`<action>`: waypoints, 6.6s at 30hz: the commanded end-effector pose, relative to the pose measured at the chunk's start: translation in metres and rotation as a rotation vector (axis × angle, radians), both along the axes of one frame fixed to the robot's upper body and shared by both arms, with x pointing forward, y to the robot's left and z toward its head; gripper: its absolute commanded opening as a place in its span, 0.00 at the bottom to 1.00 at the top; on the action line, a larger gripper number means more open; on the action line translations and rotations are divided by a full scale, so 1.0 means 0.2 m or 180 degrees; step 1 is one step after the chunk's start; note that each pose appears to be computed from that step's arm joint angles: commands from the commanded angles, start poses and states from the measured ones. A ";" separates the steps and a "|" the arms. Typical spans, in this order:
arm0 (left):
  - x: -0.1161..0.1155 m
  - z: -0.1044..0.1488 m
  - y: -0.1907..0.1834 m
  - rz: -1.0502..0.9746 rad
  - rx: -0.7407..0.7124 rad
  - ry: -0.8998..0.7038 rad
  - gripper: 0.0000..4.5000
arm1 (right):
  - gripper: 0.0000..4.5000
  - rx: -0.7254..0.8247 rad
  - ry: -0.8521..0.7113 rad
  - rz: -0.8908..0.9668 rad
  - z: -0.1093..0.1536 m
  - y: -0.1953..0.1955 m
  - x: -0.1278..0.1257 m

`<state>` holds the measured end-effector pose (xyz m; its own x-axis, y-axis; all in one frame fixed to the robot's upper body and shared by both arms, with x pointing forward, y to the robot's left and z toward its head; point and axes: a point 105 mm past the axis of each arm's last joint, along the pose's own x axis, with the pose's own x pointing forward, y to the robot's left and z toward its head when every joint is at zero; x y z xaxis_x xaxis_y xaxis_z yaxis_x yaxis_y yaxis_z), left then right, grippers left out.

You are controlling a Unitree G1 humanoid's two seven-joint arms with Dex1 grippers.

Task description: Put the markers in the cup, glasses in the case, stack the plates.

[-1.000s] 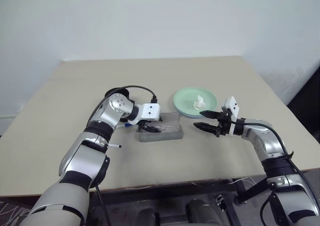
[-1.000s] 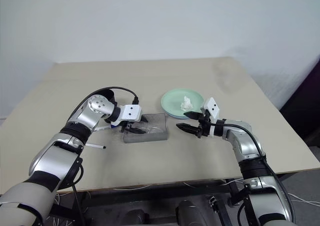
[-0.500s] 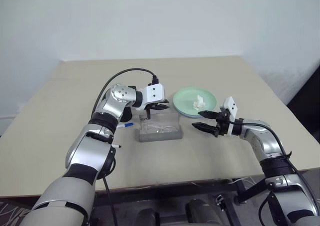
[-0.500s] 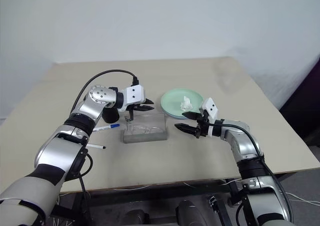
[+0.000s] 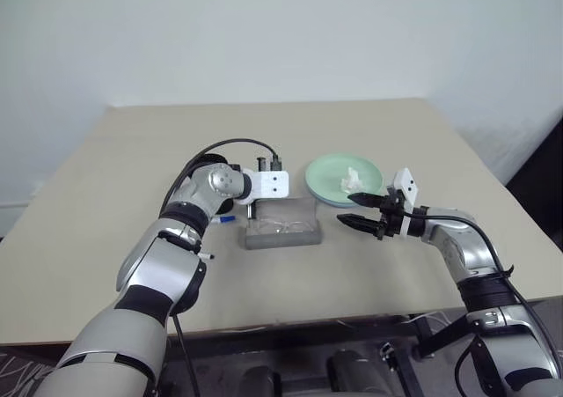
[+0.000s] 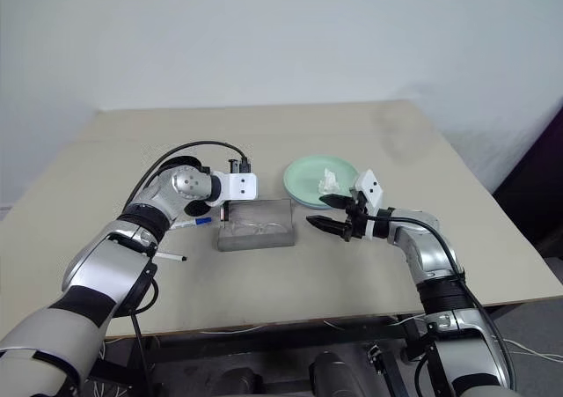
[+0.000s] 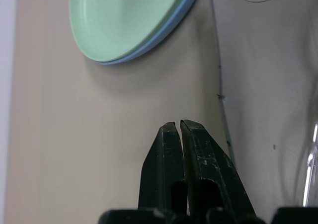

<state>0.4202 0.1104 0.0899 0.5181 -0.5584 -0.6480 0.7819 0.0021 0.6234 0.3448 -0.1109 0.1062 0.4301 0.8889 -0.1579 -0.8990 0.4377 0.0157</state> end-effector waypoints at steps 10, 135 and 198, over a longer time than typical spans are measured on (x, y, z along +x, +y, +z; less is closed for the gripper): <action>-0.21 0.04 0.05 -0.0598 -0.0356 0.0955 0.01 | 0.78 0.0054 -0.0240 0.0012 0.10 0.01 0.01; 0.05 0.44 0.60 0.1753 -0.3727 -0.0407 0.49 | 0.78 0.0308 -0.0318 0.0565 0.25 0.14 -0.07; -0.20 0.05 0.84 0.1512 -0.0298 0.1340 0.63 | 0.78 0.0250 -0.0303 0.0478 0.23 0.12 -0.05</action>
<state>0.3729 0.2786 0.0888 0.4109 -0.4097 -0.8145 0.8614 0.4671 0.1996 0.3343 -0.0857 0.1360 0.2979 0.9511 -0.0822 -0.9540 0.2997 0.0112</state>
